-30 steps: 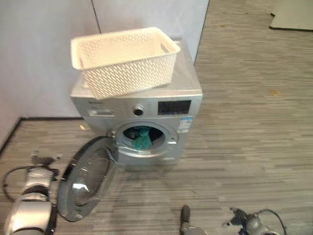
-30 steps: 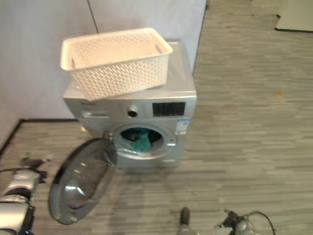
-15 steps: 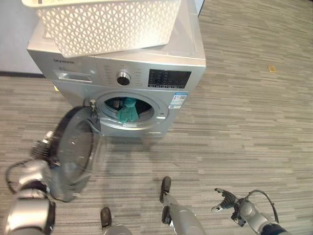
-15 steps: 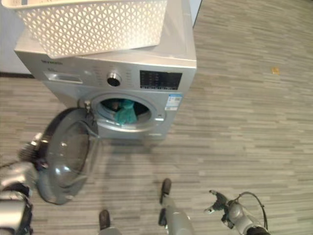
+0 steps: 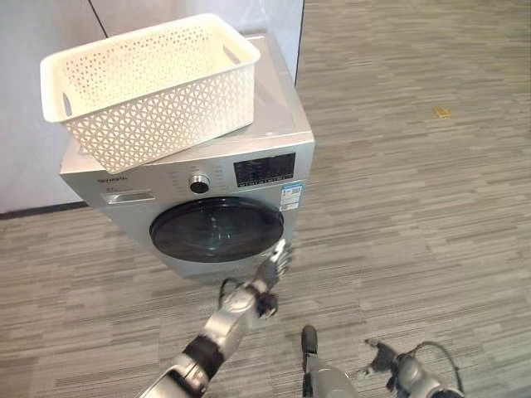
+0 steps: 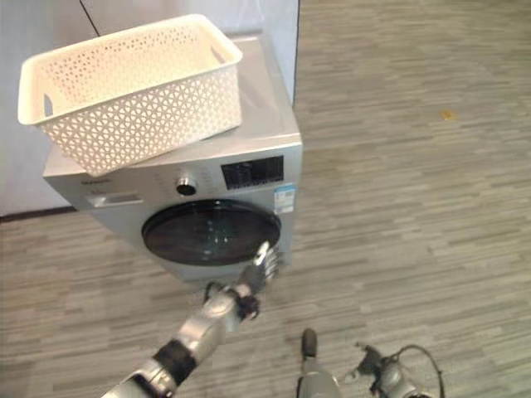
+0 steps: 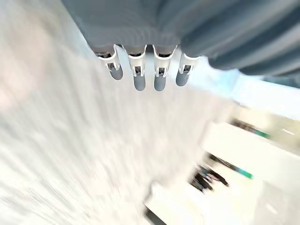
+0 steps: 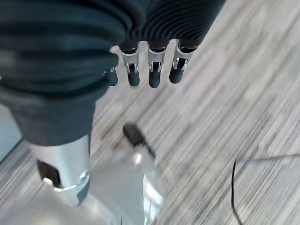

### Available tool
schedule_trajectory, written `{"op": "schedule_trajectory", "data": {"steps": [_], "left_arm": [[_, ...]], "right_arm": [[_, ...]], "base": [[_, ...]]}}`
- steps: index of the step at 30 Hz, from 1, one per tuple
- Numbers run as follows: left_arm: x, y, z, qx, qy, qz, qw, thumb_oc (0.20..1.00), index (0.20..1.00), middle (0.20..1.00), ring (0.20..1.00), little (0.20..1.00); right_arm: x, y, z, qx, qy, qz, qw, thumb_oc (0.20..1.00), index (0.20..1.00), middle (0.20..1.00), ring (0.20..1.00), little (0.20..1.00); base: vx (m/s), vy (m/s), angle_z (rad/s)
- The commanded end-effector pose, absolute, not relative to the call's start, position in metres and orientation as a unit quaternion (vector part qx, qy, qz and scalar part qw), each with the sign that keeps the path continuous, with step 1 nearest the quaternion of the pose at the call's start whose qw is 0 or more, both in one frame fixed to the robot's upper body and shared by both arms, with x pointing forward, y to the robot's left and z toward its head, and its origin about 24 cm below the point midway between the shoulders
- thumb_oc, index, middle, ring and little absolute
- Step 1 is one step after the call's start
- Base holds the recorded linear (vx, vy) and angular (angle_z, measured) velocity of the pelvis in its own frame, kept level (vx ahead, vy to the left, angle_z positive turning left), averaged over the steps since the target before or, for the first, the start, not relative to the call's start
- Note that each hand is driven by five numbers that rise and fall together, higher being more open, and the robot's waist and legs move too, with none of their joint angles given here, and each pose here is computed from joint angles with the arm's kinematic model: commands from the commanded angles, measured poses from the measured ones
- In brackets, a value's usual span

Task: Grab the laundry basket,head to the washer,open it,put in the laundry and shut it.

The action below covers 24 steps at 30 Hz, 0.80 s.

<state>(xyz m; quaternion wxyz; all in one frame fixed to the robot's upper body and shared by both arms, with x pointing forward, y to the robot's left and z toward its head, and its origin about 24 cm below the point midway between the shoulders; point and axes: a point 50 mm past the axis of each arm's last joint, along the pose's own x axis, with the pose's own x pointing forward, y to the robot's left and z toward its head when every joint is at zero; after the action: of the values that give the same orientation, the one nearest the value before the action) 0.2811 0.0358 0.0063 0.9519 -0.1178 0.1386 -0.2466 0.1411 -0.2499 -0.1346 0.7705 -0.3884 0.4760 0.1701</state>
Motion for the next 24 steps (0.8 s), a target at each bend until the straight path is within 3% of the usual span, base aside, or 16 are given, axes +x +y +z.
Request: {"op": "schedule_trajectory", "data": {"steps": [1, 3, 9, 12, 14, 17, 20, 24], "left_arm": [[0.275, 0.08, 0.0, -0.062, 0.105, -0.215, 0.969, 1.0, 1.0, 1.0, 1.0, 1.0], [0.269, 0.091, -0.003, -0.061, 0.106, -0.208, 0.97, 1.0, 1.0, 1.0, 1.0, 1.0], [0.211, 0.18, -0.053, -0.013, 0.187, -0.112, 0.976, 1.0, 1.0, 1.0, 1.0, 1.0], [0.198, 0.199, -0.062, 0.03, 0.195, -0.085, 0.977, 1.0, 1.0, 1.0, 1.0, 1.0], [0.157, 0.23, -0.093, 0.083, 0.283, -0.032, 0.955, 1.0, 1.0, 1.0, 1.0, 1.0], [0.14, 0.235, -0.11, 0.096, 0.335, -0.014, 0.937, 1.0, 1.0, 1.0, 1.0, 1.0], [0.097, 0.243, -0.146, 0.091, 0.463, 0.051, 0.88, 1.0, 1.0, 1.0, 1.0, 1.0], [0.077, 0.248, -0.155, 0.087, 0.511, 0.088, 0.851, 1.0, 1.0, 1.0, 1.0, 1.0]], "right_arm": [[0.131, -0.248, -0.139, -0.375, 0.482, 0.161, 0.775, 1.0, 1.0, 1.0, 1.0, 1.0], [0.129, -0.247, -0.14, -0.369, 0.483, 0.16, 0.778, 1.0, 1.0, 1.0, 1.0, 1.0], [0.123, -0.239, -0.141, -0.318, 0.475, 0.145, 0.808, 1.0, 1.0, 1.0, 1.0, 1.0], [0.12, -0.236, -0.142, -0.306, 0.47, 0.141, 0.816, 1.0, 1.0, 1.0, 1.0, 1.0], [0.114, -0.242, -0.141, -0.295, 0.47, 0.123, 0.823, 1.0, 1.0, 1.0, 1.0, 1.0], [0.112, -0.244, -0.143, -0.289, 0.48, 0.11, 0.821, 1.0, 1.0, 1.0, 1.0, 1.0], [0.102, -0.241, -0.15, -0.276, 0.509, 0.101, 0.809, 1.0, 1.0, 1.0, 1.0, 1.0], [0.095, -0.235, -0.155, -0.266, 0.523, 0.107, 0.802, 1.0, 1.0, 1.0, 1.0, 1.0]], "base": [[0.04, -0.041, 0.16], [0.04, -0.031, 0.2], [0.04, -0.02, 0.12], [0.02, -0.01, 0.11], [0.0, 0.0, 0.0], [0.0, 0.002, 0.01], [-0.02, 0.002, 0.11], [0.01, -0.015, 0.11]]}}
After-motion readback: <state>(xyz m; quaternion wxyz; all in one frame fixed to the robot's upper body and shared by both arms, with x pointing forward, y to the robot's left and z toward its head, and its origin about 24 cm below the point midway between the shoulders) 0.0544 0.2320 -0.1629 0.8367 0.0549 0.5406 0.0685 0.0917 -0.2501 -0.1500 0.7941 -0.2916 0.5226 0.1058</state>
